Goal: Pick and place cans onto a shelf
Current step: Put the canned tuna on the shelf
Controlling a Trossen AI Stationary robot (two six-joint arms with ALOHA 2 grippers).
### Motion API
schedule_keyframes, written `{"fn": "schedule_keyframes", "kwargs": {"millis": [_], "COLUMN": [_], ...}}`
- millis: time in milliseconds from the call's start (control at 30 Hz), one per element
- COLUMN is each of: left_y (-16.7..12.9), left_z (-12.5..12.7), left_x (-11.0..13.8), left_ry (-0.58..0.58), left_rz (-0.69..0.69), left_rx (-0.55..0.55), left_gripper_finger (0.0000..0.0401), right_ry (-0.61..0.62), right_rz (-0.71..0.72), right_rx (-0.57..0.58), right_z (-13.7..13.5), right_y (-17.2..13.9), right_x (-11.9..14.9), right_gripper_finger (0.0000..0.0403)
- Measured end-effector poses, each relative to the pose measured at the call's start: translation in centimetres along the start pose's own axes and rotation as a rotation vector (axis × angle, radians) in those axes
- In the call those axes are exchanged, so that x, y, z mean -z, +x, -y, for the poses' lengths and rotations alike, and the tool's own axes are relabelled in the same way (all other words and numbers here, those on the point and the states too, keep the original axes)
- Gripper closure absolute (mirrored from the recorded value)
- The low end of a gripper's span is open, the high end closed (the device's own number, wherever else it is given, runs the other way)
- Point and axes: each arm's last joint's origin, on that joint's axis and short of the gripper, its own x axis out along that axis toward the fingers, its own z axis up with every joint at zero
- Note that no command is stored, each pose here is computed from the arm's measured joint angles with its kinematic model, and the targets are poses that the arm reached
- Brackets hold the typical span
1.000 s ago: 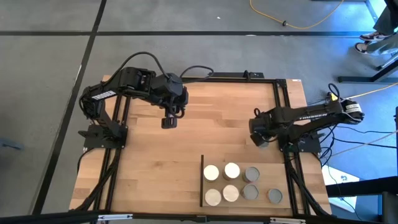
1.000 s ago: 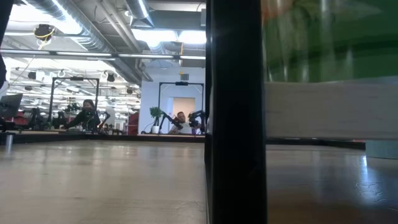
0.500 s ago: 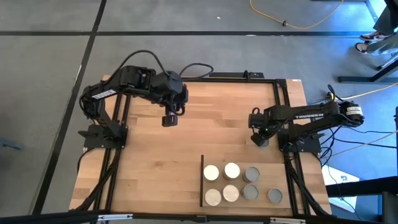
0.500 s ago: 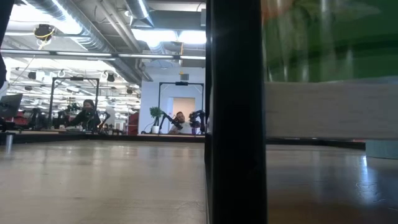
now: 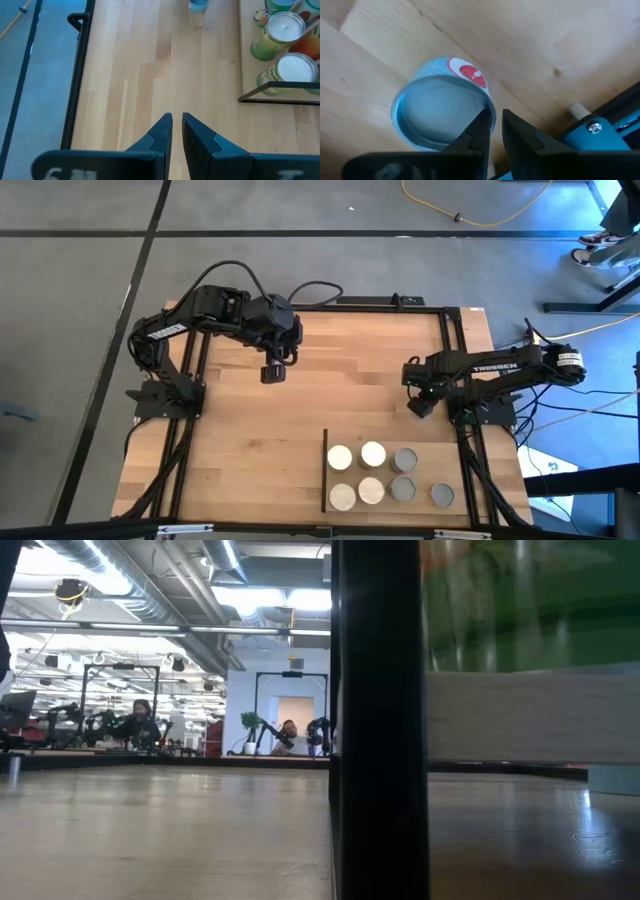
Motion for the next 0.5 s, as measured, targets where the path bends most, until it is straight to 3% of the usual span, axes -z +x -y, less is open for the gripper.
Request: {"fn": "schedule_keyframes", "kwargs": {"millis": [233,400,500], "left_y": [0.0,-0.02,-0.02], "left_z": [0.0,-0.01,-0.01], "left_x": [-0.03,-0.17,-0.17], "left_ry": [-0.001,-0.003,-0.003], "left_rz": [0.003,0.018,0.018], "left_rx": [0.0,-0.001,0.0], "left_gripper_finger": [0.0364,0.0364,0.0364], "right_ry": [-0.004,-0.001,-0.005], "right_rz": [-0.007,-0.013,-0.046], "right_rx": [-0.024,-0.03,-0.083], "right_z": [0.04,0.05,-0.17], "right_y": [0.68,0.75,0.58], "right_x": [0.12,0.17,0.18], "right_gripper_finger": [0.0351,0.0391,0.0395]}}
